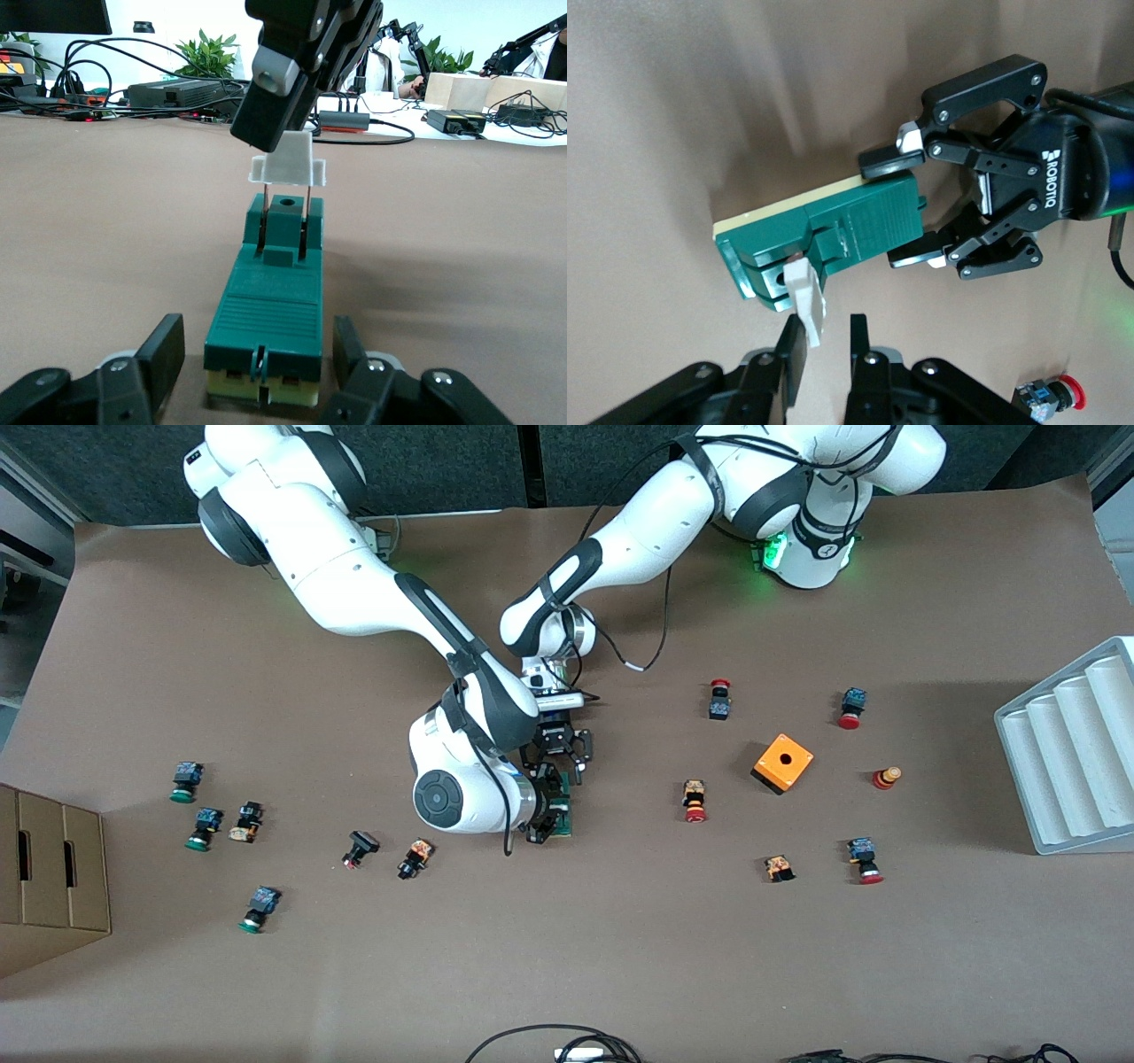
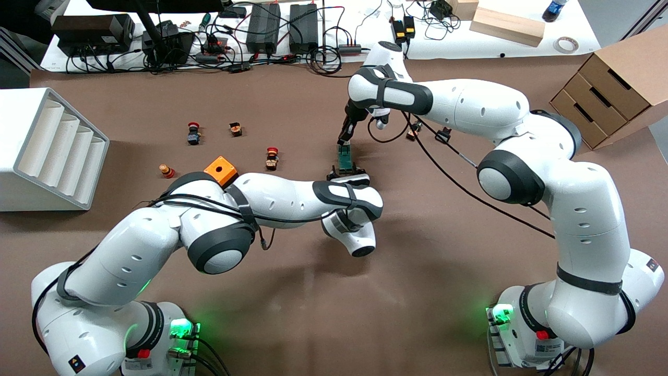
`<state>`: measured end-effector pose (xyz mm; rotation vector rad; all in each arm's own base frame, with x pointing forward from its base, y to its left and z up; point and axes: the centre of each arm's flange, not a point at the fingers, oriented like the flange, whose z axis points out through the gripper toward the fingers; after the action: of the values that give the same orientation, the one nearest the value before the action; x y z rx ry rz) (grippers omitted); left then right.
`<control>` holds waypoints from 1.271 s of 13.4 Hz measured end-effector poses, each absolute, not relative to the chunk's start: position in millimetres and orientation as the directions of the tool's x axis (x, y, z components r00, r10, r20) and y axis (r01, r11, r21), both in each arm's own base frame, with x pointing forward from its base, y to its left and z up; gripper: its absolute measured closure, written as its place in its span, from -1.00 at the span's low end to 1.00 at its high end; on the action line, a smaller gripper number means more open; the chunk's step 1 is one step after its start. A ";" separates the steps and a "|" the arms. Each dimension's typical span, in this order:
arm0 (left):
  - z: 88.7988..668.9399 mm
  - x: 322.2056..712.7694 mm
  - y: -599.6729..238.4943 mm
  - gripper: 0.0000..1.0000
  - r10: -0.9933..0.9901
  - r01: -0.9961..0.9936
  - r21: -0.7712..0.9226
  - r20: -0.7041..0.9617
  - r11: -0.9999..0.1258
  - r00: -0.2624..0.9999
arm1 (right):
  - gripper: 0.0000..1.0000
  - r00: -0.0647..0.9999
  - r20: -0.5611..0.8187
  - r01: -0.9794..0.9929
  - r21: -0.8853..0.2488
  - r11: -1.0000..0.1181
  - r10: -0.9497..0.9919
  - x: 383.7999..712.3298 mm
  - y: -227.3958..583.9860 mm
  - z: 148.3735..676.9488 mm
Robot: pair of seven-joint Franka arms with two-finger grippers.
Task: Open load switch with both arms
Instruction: 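Push the white handle down into the contacts with the right gripper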
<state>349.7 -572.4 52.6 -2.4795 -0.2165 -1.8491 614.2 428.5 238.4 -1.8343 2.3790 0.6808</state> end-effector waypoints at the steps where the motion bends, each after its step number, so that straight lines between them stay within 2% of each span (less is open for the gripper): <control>1: 52.6 349.7 -572.4 -0.52 0.087 0.136 0.051 0.956 -0.989 0.279 | 0.47 -0.285 -0.311 -0.933 0.305 0.189 -0.907 612.7 429.5 238.6; 17: 53.4 351.3 -572.5 -0.52 0.090 0.138 0.053 0.956 -0.989 0.278 | 0.50 -0.215 -0.272 -0.944 0.303 0.128 -0.938 587.4 438.0 235.6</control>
<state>351.3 -572.5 53.4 -2.4788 -0.2213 -1.8503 587.4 438.0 235.6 -1.9585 2.3482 0.6506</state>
